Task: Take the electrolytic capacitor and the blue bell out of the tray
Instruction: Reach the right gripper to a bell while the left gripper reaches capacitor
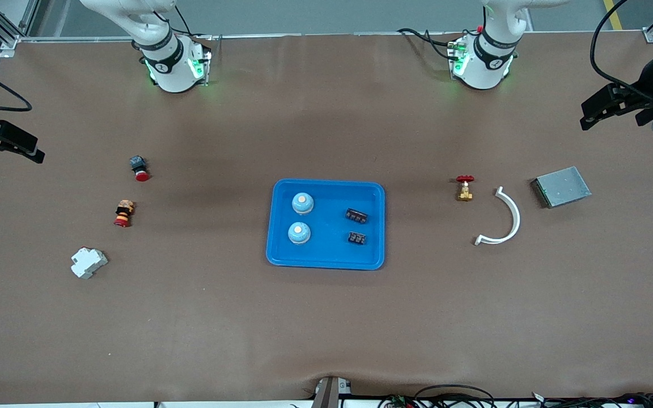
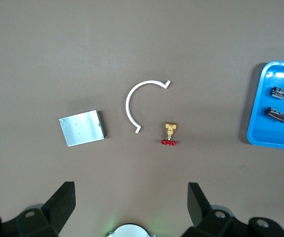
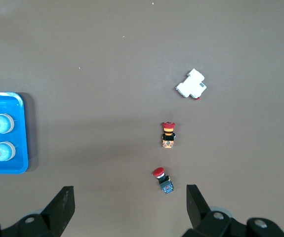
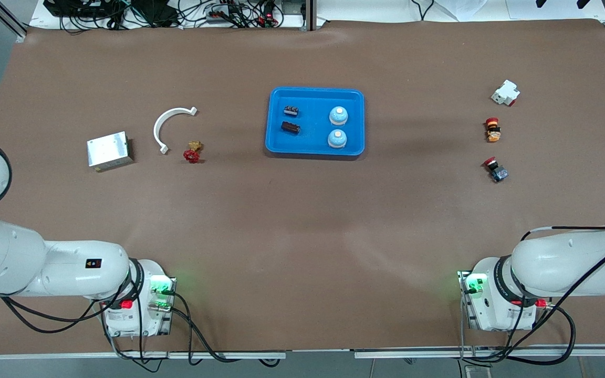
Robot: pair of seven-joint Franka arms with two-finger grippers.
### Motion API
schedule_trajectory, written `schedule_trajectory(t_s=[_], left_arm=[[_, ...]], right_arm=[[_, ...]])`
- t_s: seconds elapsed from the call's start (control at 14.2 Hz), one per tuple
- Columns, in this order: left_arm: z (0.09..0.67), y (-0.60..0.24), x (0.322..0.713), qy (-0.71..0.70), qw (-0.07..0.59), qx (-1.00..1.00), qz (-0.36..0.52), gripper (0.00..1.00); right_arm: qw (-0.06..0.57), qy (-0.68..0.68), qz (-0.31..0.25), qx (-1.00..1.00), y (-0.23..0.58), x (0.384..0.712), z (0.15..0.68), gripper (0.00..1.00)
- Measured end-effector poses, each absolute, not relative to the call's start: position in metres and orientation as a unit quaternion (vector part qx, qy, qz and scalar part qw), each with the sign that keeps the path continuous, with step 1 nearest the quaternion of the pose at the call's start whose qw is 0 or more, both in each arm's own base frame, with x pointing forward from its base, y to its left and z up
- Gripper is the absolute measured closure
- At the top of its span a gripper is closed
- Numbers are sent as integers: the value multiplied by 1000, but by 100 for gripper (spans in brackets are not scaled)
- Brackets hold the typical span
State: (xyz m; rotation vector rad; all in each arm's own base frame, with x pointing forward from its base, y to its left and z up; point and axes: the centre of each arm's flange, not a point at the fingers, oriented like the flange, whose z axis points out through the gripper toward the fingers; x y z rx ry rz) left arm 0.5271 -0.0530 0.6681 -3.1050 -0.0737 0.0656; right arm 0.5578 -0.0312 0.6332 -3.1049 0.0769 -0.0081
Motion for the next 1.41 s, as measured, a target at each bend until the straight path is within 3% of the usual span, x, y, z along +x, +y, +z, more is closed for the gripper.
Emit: schedule_trajectory(t_s=[0.49, 0.71, 0.99, 1.41], left_arm=[[664, -60, 528, -17, 20, -999, 25, 0], [646, -74, 535, -15, 22, -999, 42, 0], [594, -114, 546, -75, 31, -995, 66, 0], [490, -213, 532, -206, 25, -978, 32, 0]], right_arm=[[19, 41, 2, -999, -21, 559, 627, 0], [20, 67, 4, -998, 24, 564, 607, 0], [20, 95, 2, -995, 102, 564, 565, 0], [26, 100, -13, -995, 189, 556, 492, 0]])
